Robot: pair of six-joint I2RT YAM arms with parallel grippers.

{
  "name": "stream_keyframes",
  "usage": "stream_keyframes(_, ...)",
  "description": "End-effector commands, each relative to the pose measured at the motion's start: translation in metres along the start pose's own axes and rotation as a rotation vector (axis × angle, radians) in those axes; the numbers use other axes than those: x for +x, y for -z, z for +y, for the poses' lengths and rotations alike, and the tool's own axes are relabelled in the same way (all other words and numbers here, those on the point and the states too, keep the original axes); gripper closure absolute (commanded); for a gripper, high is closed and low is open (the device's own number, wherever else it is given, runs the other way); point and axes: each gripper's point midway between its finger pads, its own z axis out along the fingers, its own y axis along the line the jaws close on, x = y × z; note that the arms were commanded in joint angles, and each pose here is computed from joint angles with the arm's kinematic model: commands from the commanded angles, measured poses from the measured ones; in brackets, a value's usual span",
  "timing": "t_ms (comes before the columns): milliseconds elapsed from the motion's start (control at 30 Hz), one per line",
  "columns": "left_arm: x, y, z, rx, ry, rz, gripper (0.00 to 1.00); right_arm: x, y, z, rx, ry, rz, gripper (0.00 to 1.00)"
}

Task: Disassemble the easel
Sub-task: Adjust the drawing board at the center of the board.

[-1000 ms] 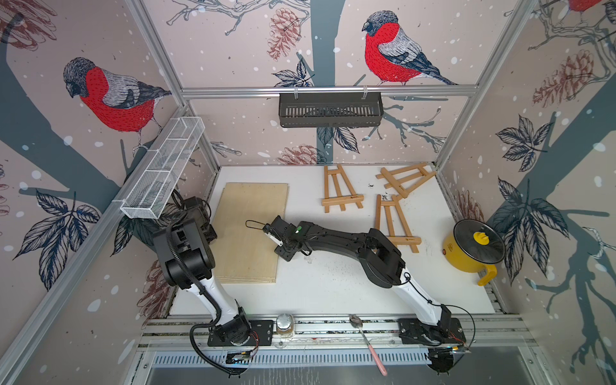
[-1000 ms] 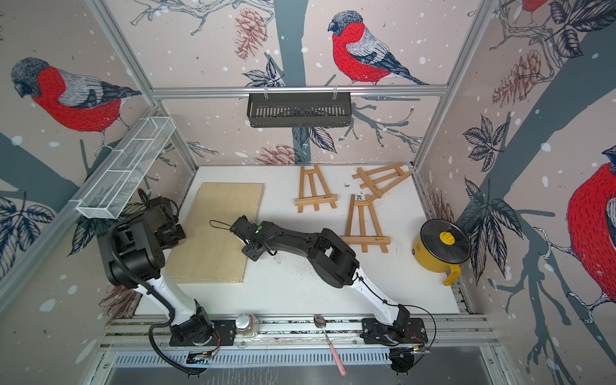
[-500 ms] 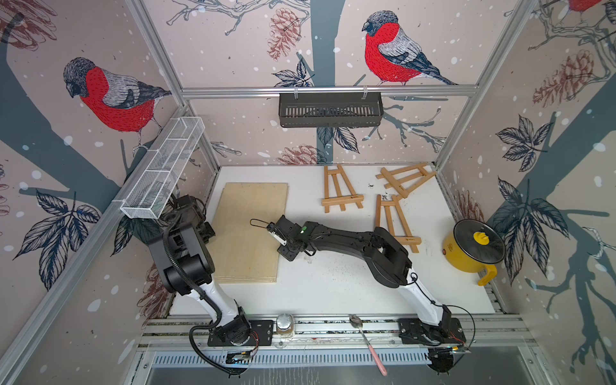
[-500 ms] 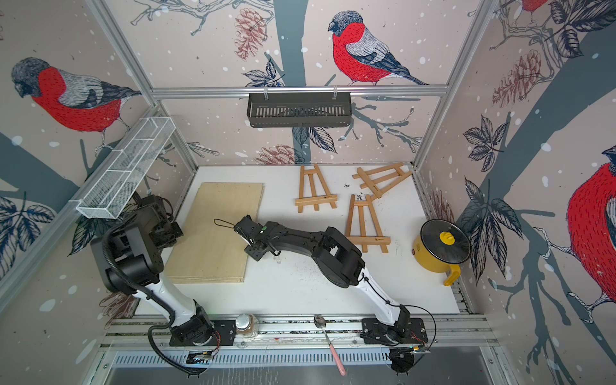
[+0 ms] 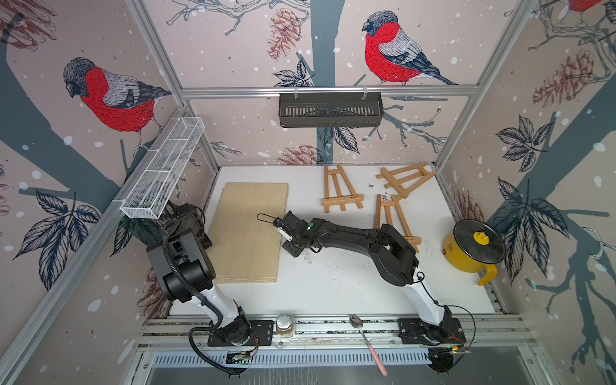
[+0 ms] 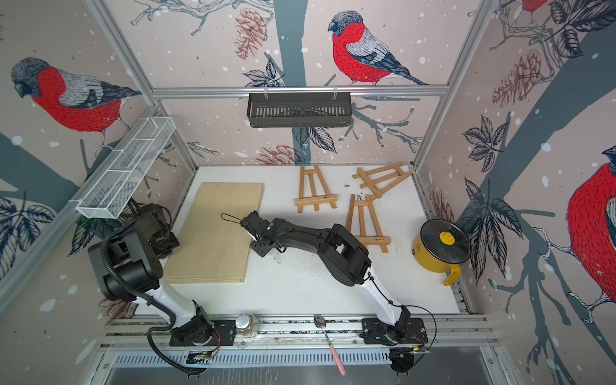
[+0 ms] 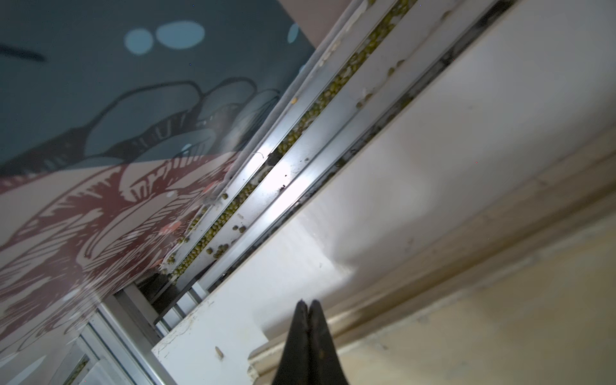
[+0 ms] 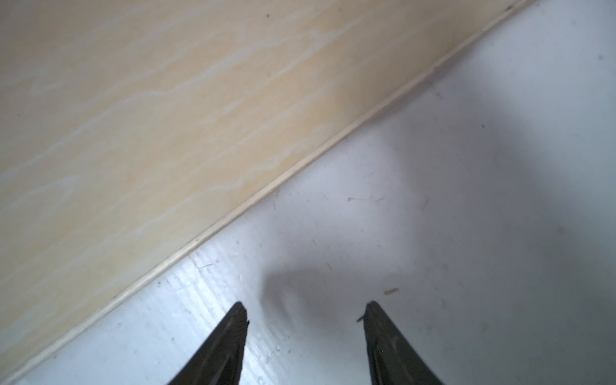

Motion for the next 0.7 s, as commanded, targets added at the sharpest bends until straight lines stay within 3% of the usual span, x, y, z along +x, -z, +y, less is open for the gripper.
stream_keyframes(0,0.005,-0.008,0.006,-0.032,-0.005,0.01,1.0,-0.006,0.006,0.005,-0.026,0.029,-0.019,0.42)
stream_keyframes(300,0.022,-0.03,0.009,-0.086,-0.062,0.063,1.0,0.005,0.001,0.042,-0.118,0.073,0.006,0.42)
stream_keyframes(667,0.026,-0.036,-0.006,-0.004,-0.08,0.09,1.0,0.019,-0.017,0.051,-0.123,0.08,0.051,0.43)
